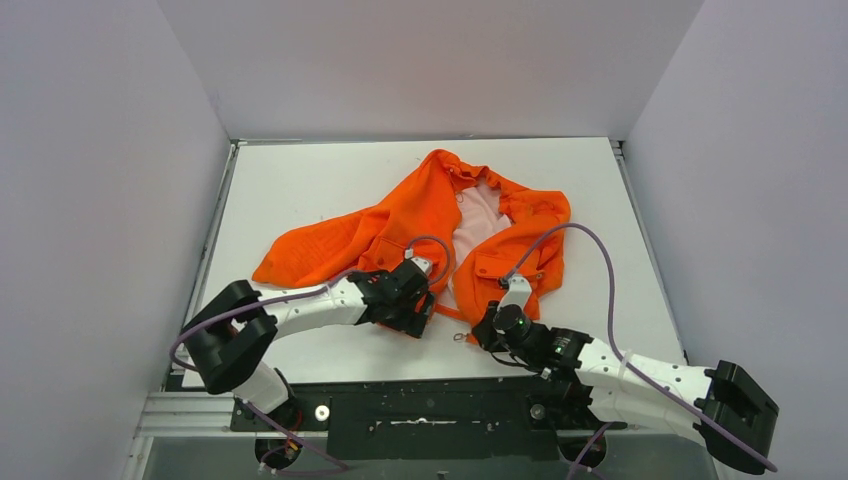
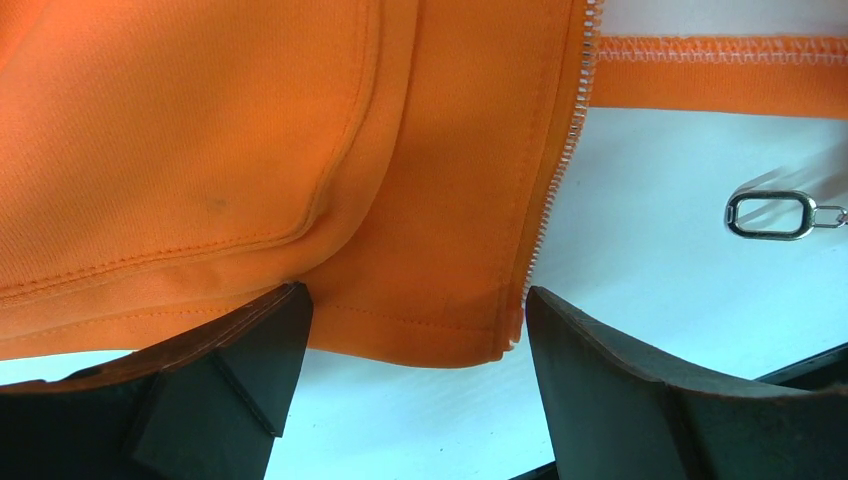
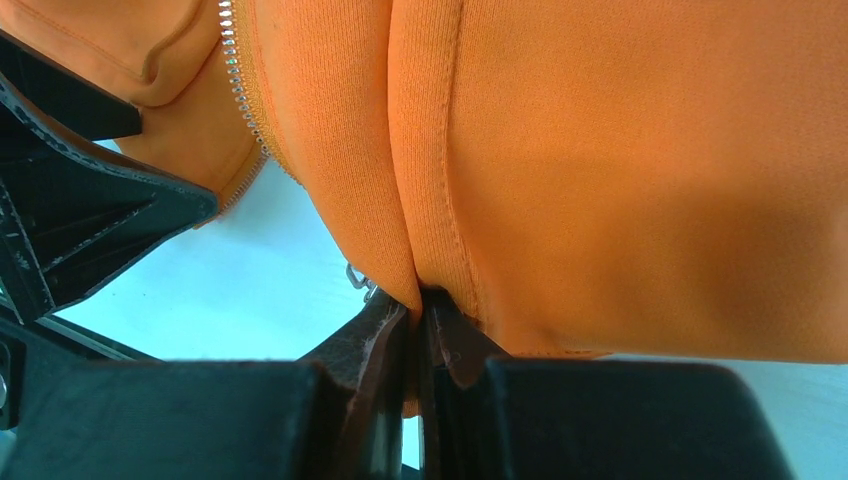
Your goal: Zip up the jacket
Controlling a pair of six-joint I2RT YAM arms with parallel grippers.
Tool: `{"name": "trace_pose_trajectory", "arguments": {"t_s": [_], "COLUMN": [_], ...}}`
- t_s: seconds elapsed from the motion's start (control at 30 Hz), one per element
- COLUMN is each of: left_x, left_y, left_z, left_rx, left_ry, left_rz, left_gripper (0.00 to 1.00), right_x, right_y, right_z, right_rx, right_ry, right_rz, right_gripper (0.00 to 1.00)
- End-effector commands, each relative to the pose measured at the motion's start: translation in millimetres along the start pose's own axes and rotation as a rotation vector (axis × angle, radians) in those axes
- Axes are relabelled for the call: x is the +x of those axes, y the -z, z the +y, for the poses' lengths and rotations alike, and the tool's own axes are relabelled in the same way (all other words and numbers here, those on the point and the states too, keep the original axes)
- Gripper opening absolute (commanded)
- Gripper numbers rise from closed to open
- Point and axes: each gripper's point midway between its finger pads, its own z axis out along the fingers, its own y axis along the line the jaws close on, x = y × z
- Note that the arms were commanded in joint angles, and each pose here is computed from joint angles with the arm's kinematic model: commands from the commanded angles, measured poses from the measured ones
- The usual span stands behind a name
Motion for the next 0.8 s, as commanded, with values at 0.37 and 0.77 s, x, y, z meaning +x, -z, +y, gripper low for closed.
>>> {"name": "trace_pose_trajectory", "arguments": {"t_s": [0.37,0.77], "left_x": [11.7,11.0], "left_y": [-8.9,-7.9], "left_z": [5.7,-6.2], "left_rx": [-0.121,-0.062], "left_ry": [-0.081,-0.066], "left_rz": [0.045,0.041], "left_gripper": [0.64,0.00], "right_x": [-13.2,-11.2], "right_y": [0.4,-0.7], "right_z": [4.9,4.1], "right_rx": [-0.026,-0.025], "right_ry": [-0.036,-0.037], "right_rz": [-0.066,-0.061], "right_gripper": [0.00,0.00]}}
